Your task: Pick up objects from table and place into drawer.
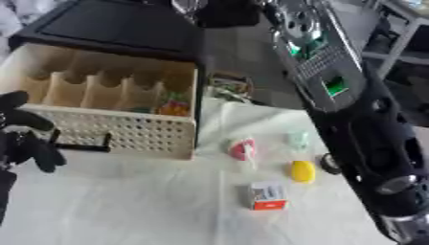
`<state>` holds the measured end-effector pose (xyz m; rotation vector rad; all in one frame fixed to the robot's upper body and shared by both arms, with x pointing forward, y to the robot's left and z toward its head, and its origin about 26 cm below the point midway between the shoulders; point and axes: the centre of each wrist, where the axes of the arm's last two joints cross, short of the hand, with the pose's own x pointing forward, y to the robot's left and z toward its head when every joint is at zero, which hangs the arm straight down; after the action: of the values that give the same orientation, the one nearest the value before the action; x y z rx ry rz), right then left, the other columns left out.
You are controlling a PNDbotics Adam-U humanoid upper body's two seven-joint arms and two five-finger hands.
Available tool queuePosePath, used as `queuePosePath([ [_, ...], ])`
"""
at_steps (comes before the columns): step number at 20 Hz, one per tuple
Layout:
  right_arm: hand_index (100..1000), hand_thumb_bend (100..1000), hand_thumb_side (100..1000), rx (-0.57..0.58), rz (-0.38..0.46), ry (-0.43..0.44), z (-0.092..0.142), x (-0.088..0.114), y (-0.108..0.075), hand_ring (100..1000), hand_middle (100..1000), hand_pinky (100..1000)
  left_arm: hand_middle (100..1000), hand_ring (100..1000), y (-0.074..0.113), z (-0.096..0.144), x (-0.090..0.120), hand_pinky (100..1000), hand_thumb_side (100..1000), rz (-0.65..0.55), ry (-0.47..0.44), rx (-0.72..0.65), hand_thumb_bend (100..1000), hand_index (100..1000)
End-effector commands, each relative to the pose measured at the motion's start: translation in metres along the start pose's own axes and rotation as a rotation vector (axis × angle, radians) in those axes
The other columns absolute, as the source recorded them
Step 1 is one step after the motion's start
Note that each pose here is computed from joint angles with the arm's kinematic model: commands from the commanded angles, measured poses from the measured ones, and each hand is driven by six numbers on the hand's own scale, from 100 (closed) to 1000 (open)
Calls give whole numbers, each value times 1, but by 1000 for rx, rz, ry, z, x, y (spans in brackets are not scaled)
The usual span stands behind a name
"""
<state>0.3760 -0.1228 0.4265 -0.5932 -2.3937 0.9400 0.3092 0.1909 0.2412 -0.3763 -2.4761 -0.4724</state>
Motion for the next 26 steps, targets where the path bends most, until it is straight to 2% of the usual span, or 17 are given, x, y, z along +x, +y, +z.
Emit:
queuePosePath([
  [1,419,299,212,-14,20,-6,-7,4,0,491,301,532,586,385,-2,-6,5,463,569,9,-20,-14,100,839],
  [6,420,311,200,-1,14,33,-14,-3,20,488,298,529,586,384,-4,-8,5,462,565,13,-21,-23,100,838],
  [11,426,308,188,9,24,33,-18,-3,34,490,300,530,587,383,-6,-9,5,462,559,17,-14,-30,100,838],
  [12,434,333,144,14,31,35,-19,-3,37,491,303,532,587,383,-6,-9,5,462,559,18,-13,-31,100,838],
  [13,438,306,169,18,37,38,-19,-4,40,492,305,533,587,383,-7,-9,5,462,556,18,-11,-32,100,838],
  [17,473,350,166,36,60,58,-21,-12,50,504,323,542,587,383,-8,-10,5,461,554,21,-11,-36,100,835],
  [19,511,436,242,46,74,63,-21,-15,53,518,343,556,587,382,-8,-10,5,460,551,21,-7,-37,100,833],
  [21,546,447,371,53,91,66,-21,-17,54,538,373,572,587,382,-9,-10,5,461,549,22,-4,-36,100,833],
  [26,674,496,561,49,127,52,-21,-18,54,610,477,636,587,381,-10,-10,5,461,545,23,-1,-36,100,832],
])
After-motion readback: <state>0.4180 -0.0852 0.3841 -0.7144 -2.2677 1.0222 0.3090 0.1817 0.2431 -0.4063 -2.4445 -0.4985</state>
